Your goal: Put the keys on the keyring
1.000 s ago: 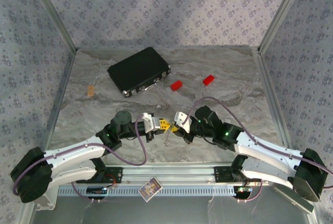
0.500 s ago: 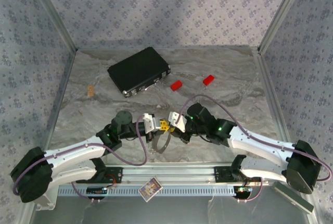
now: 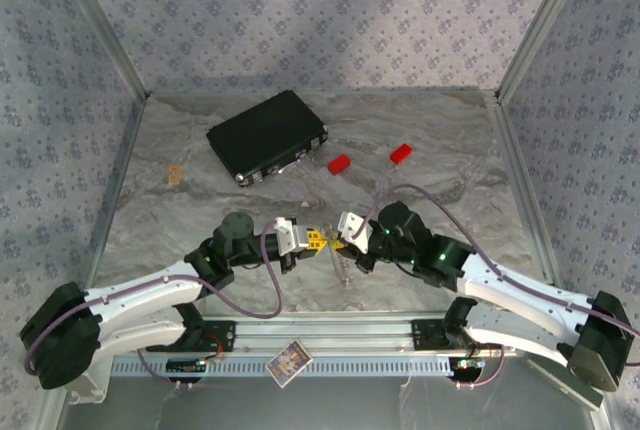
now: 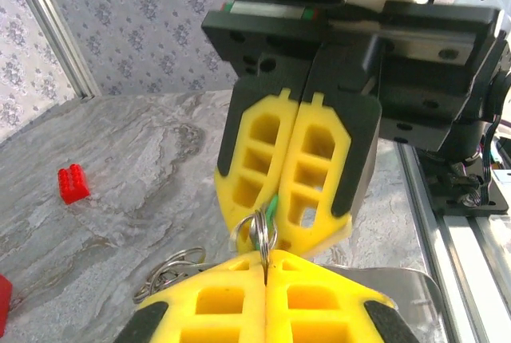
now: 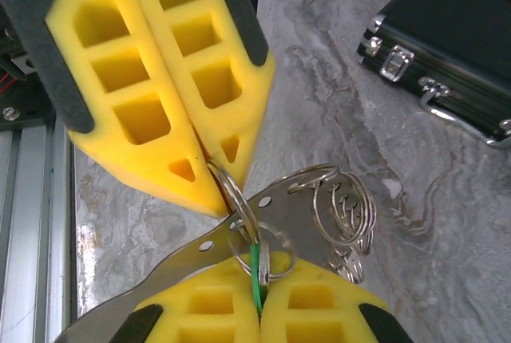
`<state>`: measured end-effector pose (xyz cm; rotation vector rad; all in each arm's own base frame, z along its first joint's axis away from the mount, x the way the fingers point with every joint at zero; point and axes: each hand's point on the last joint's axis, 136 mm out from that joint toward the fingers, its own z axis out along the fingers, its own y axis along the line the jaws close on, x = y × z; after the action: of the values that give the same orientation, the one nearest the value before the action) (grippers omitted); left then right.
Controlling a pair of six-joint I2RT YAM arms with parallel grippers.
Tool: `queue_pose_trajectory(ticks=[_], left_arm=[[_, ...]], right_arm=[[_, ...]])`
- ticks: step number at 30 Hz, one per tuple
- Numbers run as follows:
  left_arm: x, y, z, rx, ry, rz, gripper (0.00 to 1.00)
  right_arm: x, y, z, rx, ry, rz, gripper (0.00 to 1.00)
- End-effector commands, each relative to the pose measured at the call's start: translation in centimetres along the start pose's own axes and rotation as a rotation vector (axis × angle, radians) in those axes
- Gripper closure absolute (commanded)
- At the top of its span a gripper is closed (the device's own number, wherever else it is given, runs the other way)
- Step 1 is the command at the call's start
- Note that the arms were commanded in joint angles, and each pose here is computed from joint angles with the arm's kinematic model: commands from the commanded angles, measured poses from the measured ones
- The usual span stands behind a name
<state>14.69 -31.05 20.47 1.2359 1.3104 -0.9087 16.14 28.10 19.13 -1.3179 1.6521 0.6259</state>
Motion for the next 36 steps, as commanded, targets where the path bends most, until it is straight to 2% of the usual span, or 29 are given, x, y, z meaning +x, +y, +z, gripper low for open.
queue_pose_trajectory(ticks=[1,14,22,26,31,36], left_arm=[[-0.8,0.0,0.1,0.003,-0.008,0.023,1.0],[-0.6,0.0,0.1,0.005,0.005,0.027,1.0],[-1.3,0.1,0.1,0.002,-0.019,0.035,1.0],[-1.4,0.1,0.0,0.002,-0.024,0.036,1.0],[-1.2,0.1,0.1,0.002,-0.02,0.035,1.0],[-0.9,0.1,0.1,0.002,-0.009,0.033,1.0]], right_arm=[[-2.9,-0.8,-1.1,0.046,-0.103,-0.033,1.0],[-2.6,-1.2,-1.8,0.07,-0.067,-0.067,1.0],[0.7,-0.5,-0.1,0.022,0.056,-0.049,1.0],[1.1,0.4,0.8,-0.038,0.094,-0.041,1.0],[-0.1,0.8,1.0,-0.068,0.058,-0.044,1.0],[-2.0,-0.2,0.0,-0.002,-0.035,-0.055,1.0]])
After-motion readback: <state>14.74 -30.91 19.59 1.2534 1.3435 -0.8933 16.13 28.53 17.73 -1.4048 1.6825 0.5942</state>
